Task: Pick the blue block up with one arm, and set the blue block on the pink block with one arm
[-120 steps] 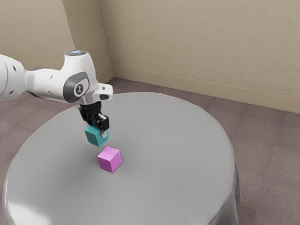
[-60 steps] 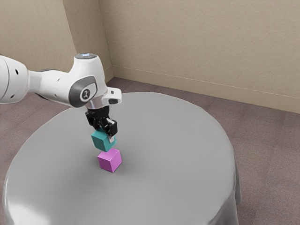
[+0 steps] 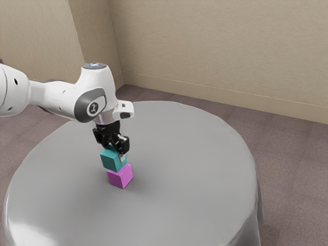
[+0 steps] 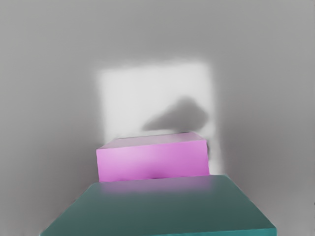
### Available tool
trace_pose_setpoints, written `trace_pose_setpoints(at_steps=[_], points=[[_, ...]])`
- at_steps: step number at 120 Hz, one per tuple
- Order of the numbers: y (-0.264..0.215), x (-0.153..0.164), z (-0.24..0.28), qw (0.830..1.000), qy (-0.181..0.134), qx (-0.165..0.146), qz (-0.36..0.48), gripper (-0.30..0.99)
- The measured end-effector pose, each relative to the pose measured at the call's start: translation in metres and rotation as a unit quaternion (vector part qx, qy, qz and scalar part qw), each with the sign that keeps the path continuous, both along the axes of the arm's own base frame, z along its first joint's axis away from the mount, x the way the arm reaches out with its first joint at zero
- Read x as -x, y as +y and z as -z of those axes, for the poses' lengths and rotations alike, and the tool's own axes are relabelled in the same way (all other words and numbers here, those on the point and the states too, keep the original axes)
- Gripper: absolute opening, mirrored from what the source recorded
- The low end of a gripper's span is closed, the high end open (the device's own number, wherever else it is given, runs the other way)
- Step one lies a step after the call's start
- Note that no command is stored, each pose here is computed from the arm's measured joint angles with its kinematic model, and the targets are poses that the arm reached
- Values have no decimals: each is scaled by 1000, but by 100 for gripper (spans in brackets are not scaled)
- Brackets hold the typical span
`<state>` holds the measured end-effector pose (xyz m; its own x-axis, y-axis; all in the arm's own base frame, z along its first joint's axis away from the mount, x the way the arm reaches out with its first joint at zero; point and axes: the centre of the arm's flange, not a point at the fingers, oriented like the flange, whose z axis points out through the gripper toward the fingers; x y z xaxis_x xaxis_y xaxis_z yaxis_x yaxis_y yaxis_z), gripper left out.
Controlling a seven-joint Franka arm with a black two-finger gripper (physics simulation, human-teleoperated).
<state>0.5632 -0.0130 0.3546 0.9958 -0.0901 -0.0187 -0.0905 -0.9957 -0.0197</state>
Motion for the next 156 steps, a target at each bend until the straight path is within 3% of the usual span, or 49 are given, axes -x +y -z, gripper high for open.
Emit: trace_pose_setpoints(at_steps=[103,127,156], points=[[2,-8,11,1000,-1,-10,-13,38],[1,-8,12,1000,0,-8,-12,56],[1,-8,11,1000,0,-7,-11,65]])
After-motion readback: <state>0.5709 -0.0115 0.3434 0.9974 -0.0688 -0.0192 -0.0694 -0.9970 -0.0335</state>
